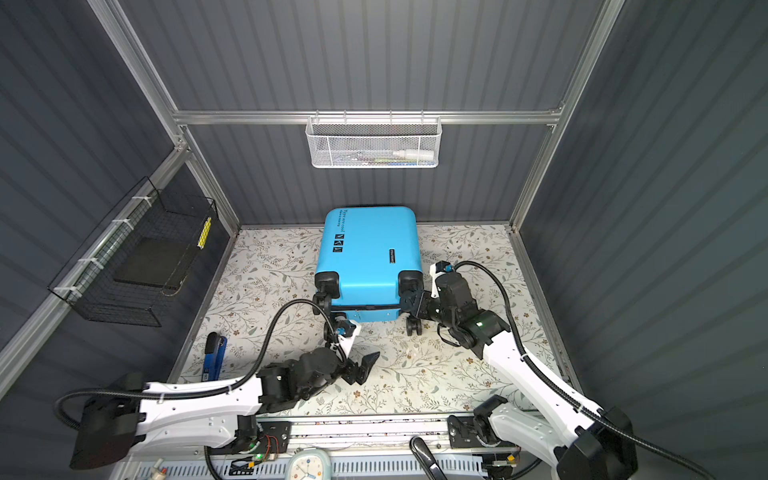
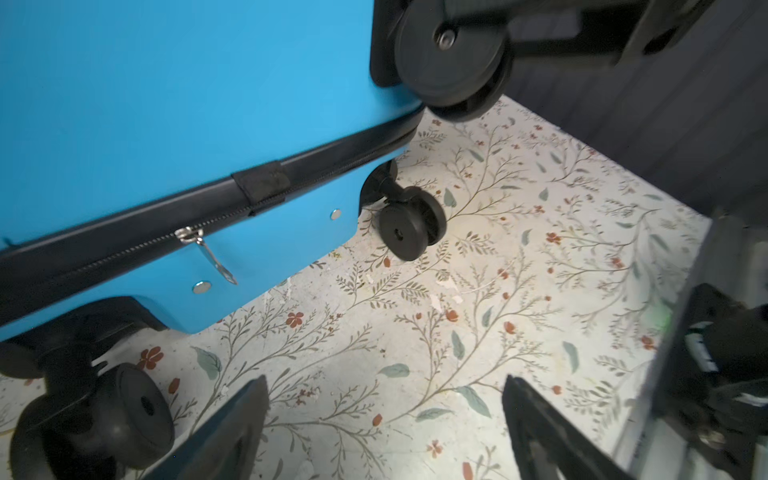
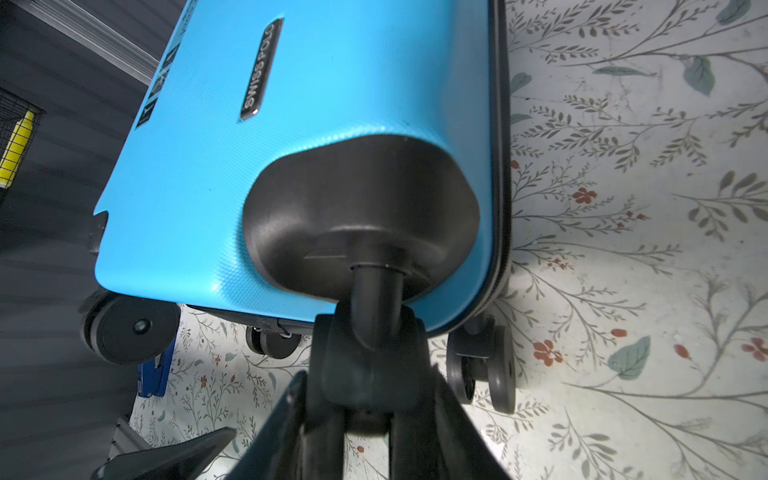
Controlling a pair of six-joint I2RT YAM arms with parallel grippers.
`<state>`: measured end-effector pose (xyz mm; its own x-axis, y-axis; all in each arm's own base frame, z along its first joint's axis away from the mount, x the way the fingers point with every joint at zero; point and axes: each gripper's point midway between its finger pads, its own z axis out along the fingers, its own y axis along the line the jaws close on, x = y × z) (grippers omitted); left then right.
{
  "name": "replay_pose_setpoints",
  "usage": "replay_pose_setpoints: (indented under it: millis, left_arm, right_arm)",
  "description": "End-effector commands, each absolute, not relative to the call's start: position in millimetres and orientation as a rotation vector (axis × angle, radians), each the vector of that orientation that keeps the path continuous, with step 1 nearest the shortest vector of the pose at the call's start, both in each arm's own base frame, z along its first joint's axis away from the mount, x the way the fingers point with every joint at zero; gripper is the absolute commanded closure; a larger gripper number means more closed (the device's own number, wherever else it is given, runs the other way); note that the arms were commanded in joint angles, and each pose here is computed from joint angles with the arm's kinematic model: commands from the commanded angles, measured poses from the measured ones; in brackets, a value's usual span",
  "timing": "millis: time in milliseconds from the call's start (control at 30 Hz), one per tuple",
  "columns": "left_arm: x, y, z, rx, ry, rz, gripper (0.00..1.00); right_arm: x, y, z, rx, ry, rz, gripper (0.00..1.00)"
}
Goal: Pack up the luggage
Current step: 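Lower the left gripper back to the suitcase's near wheel while the right gripper holds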
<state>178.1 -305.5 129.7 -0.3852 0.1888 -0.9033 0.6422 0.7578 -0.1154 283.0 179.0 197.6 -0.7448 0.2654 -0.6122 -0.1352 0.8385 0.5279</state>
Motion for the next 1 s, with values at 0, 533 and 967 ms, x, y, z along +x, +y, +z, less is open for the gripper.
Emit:
replay_pose_setpoints:
  millis: [0, 533, 967]
  left_arm:
    - [204.6, -299.1, 148.0, 0.414, 1.768, -0.514, 0.1]
    - [226.4, -304.5, 105.0, 0.248, 1.634, -0.459, 0.24]
    - [244.4, -285.4, 126.2, 0.226, 1.601, -0.475, 0.43]
  right_arm:
    - [250.8, 166.3, 152.2, 0.034, 2.512, 0.623, 1.0]
    - [245.6, 165.3, 157.8, -0.018, 2.494, 0.622, 1.0]
    - [248.4, 166.0, 155.1, -0.009, 2.493, 0.617, 1.0]
